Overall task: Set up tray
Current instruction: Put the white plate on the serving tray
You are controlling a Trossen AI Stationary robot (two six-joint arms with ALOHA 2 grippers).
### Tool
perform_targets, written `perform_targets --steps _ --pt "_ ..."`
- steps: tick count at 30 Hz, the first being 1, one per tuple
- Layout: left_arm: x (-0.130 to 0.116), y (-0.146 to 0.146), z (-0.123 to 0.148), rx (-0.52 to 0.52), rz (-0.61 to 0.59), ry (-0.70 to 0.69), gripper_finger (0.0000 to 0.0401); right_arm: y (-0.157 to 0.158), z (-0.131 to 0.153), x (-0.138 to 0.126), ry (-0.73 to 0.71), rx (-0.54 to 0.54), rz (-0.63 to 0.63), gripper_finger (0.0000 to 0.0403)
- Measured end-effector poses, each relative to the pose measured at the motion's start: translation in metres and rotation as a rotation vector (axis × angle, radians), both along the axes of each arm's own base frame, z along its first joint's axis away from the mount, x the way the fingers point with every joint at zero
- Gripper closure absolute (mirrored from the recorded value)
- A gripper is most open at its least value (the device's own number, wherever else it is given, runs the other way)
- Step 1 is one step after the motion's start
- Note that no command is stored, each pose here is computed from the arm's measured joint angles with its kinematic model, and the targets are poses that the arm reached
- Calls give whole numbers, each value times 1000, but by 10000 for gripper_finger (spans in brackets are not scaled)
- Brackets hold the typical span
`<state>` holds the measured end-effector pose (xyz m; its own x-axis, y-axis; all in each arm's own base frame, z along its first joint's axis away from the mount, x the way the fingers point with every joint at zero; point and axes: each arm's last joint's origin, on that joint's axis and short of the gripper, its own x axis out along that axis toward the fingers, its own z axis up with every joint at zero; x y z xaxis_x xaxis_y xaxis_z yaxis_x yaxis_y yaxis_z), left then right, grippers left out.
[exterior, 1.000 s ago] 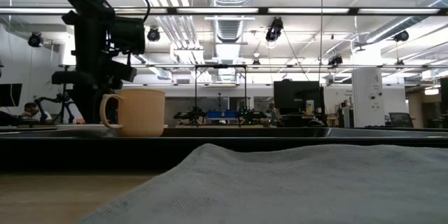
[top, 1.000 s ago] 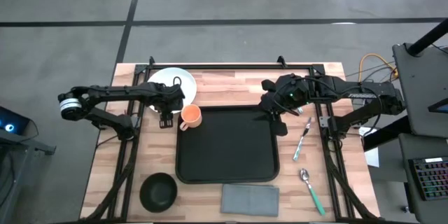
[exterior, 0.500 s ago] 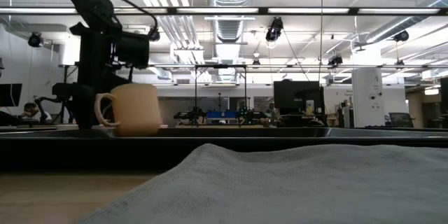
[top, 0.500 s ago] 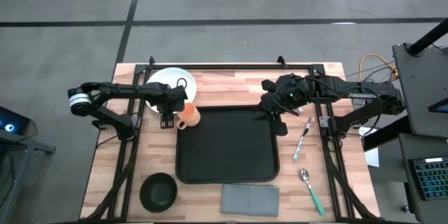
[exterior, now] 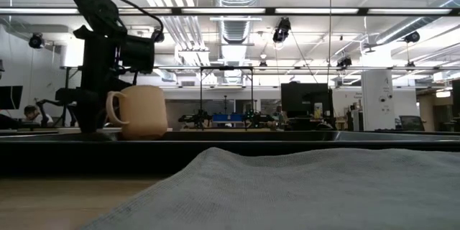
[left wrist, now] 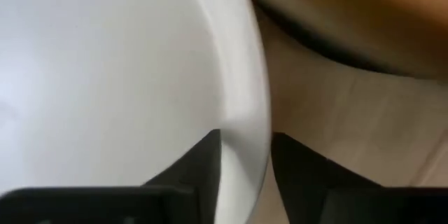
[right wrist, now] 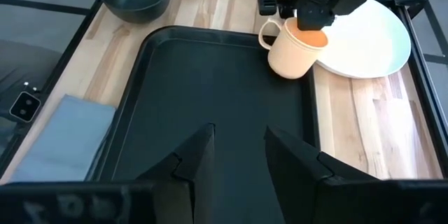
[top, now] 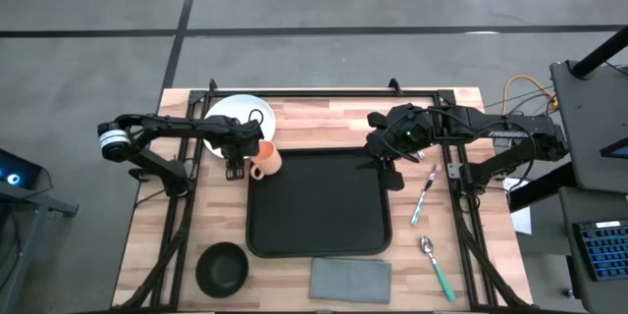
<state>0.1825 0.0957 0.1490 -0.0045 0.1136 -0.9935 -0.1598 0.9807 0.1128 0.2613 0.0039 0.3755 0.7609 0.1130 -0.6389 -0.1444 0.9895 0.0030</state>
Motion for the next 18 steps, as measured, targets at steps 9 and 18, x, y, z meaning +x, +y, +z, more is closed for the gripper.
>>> perform_targets --steps 9,18 --pt "1 1 4 21 23 -7 394 0 0 0 -3 -16 4 295" --pt "-4 -2 40 27 47 -21 401 0 5 -6 -25 -22 5 309"
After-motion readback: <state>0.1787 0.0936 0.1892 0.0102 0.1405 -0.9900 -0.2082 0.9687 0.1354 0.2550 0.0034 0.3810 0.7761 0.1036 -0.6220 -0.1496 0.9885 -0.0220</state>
